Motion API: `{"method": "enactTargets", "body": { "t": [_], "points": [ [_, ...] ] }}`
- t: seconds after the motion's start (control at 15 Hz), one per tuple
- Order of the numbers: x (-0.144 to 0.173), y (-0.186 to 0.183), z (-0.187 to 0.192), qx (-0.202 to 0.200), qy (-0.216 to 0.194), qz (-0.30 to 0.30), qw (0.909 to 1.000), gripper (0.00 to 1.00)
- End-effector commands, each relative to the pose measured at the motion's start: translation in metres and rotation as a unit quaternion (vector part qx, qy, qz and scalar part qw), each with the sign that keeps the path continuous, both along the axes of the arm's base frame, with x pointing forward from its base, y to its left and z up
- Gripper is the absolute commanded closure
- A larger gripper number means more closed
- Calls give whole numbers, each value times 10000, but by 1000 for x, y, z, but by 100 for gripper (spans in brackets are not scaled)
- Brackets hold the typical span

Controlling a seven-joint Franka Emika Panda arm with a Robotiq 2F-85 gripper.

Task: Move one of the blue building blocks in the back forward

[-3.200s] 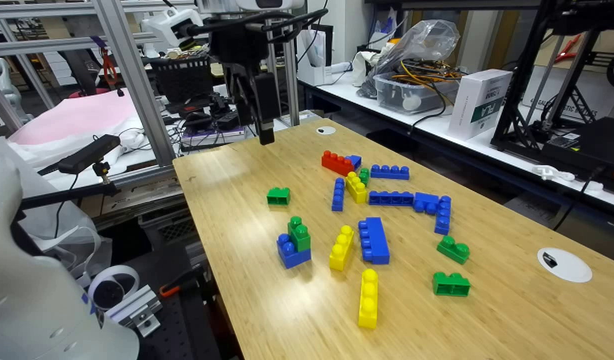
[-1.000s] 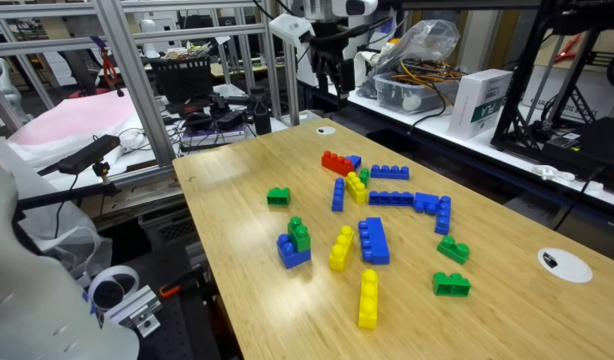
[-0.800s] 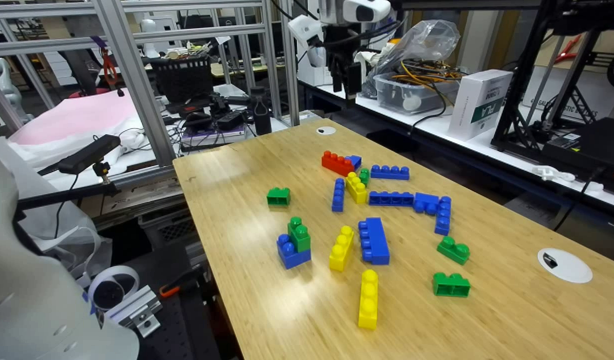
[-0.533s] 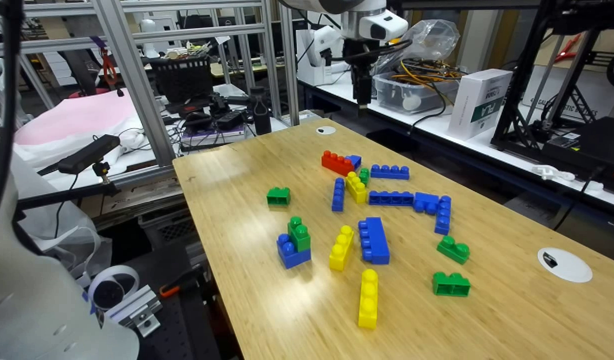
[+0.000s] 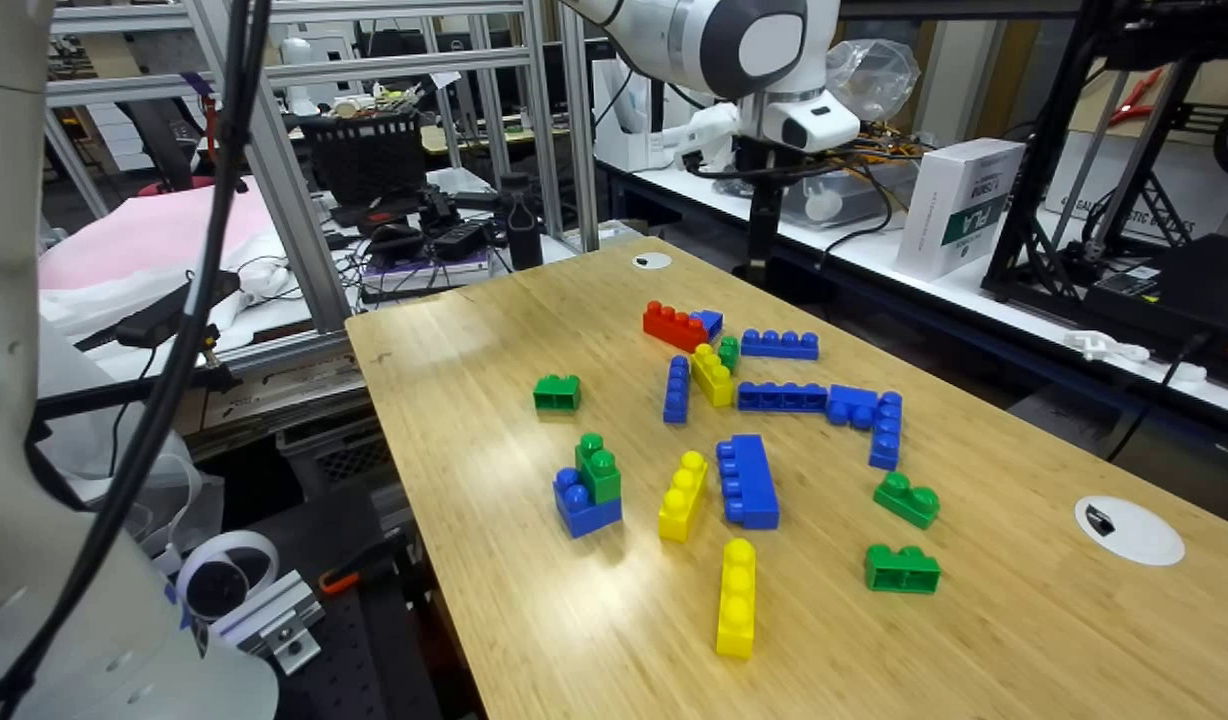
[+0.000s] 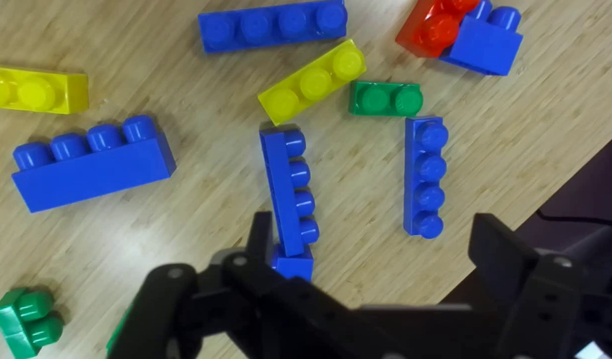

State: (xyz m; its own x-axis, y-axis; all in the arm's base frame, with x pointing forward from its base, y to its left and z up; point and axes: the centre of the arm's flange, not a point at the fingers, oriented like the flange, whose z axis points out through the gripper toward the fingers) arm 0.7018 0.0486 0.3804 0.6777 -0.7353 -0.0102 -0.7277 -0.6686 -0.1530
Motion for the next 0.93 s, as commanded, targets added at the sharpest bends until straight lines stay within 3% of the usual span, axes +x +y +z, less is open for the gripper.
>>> {"method": "enactTargets", "body": {
  "t": [0.0, 0.33, 0.87],
  "points": [
    [19, -7, -17, 101, 238, -323, 9991, 0],
    [27, -19, -49, 16, 480, -464, 9978, 0],
    [34, -31, -87, -138, 671, 63, 9976, 0]
  ]
}}
